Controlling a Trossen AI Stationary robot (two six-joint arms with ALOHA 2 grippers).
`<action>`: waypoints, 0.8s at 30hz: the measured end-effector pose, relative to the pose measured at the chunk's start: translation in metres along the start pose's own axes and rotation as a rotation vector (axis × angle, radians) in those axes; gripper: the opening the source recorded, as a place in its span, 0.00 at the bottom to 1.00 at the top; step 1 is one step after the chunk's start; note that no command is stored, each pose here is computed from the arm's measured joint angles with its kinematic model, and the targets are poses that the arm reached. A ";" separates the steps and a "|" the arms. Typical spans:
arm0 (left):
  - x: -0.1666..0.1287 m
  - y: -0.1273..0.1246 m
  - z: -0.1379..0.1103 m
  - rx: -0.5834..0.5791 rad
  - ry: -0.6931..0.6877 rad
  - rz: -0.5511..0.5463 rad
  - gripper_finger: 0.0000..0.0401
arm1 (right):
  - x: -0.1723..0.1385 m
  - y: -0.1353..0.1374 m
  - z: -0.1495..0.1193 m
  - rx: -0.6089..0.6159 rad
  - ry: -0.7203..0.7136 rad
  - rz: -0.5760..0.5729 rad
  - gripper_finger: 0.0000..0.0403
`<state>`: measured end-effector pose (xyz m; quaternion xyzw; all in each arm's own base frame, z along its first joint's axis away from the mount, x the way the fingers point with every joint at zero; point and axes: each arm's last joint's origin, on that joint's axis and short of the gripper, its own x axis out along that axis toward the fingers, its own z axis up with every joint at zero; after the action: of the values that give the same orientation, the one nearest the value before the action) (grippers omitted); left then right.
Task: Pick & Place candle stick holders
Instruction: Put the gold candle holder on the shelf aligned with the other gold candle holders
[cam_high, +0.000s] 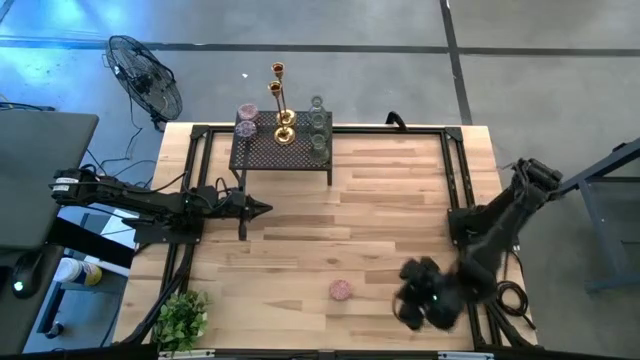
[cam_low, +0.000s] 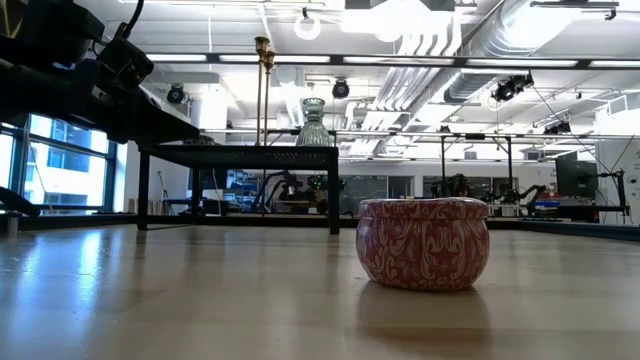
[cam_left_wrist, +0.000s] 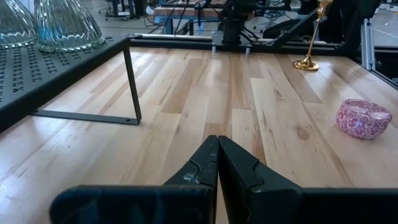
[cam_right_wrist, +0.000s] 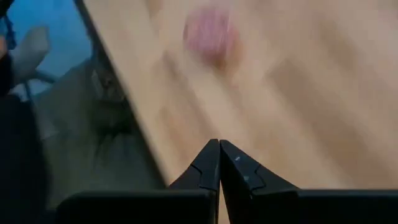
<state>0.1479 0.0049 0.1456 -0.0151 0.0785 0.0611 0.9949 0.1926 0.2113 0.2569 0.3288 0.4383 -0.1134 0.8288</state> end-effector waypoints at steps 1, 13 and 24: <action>0.000 0.000 0.000 0.000 0.000 -0.001 0.01 | 0.000 0.003 -0.010 0.037 0.031 0.005 0.00; 0.000 -0.001 0.000 -0.004 0.001 -0.018 0.01 | -0.008 0.004 -0.076 0.297 0.198 -0.198 0.00; 0.000 0.000 0.000 -0.004 0.001 -0.018 0.01 | -0.010 0.003 -0.067 0.258 0.185 -0.252 0.00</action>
<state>0.1479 0.0045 0.1455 -0.0179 0.0790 0.0522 0.9953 0.1445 0.2554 0.2394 0.3837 0.5319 -0.2409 0.7154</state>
